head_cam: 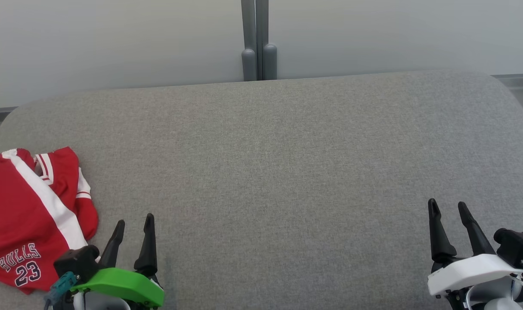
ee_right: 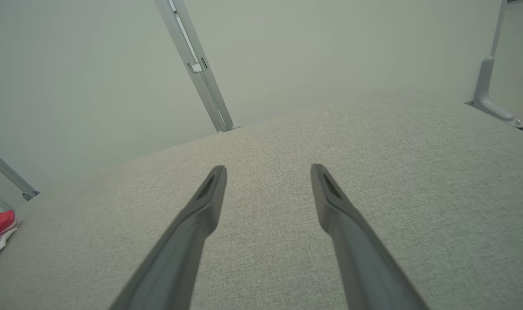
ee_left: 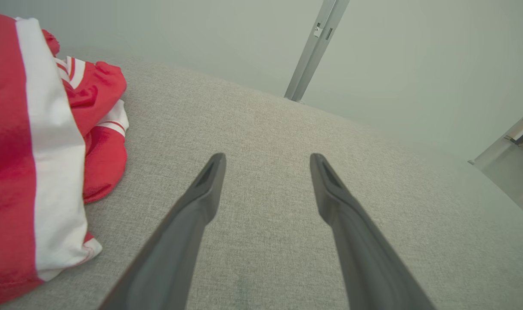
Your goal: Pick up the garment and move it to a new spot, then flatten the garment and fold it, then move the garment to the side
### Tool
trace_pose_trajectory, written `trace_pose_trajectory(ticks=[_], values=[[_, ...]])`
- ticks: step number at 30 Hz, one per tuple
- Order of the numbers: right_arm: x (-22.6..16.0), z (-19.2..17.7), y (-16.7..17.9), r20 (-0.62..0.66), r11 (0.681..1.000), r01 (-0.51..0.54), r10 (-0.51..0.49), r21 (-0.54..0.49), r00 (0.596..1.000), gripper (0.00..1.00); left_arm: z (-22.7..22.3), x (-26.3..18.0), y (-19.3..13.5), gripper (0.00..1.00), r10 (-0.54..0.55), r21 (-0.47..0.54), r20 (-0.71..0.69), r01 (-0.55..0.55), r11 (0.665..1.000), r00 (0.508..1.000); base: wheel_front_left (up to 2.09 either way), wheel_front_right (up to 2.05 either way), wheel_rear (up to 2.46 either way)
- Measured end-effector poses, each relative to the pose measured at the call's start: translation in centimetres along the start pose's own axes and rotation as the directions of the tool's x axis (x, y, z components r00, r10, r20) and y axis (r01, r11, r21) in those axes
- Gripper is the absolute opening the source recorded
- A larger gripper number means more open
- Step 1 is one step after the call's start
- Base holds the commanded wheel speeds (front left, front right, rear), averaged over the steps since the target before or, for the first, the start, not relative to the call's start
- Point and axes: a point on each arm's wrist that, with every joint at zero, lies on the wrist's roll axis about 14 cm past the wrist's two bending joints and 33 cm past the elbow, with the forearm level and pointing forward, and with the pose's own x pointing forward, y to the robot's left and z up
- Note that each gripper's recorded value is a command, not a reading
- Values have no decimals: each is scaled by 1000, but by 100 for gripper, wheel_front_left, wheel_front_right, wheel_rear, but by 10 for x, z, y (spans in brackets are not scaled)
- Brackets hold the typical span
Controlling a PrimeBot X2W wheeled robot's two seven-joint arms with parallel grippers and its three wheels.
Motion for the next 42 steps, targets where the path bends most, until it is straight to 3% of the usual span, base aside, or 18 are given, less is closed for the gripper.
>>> trace_pose_trajectory(ticks=[22, 42], values=[[-4, 0, -7, 11, 986, 4, -2, -167, 1000, 100, -13, -7, 2, 100, -23, 177, -32, 29, 984, 999, 0, 0, 0], [-4, 2, 0, 26, 949, -33, 44, -313, 999, 100, -20, -11, 8, 100, -28, 306, -50, 42, 951, 998, 0, 0, 0]])
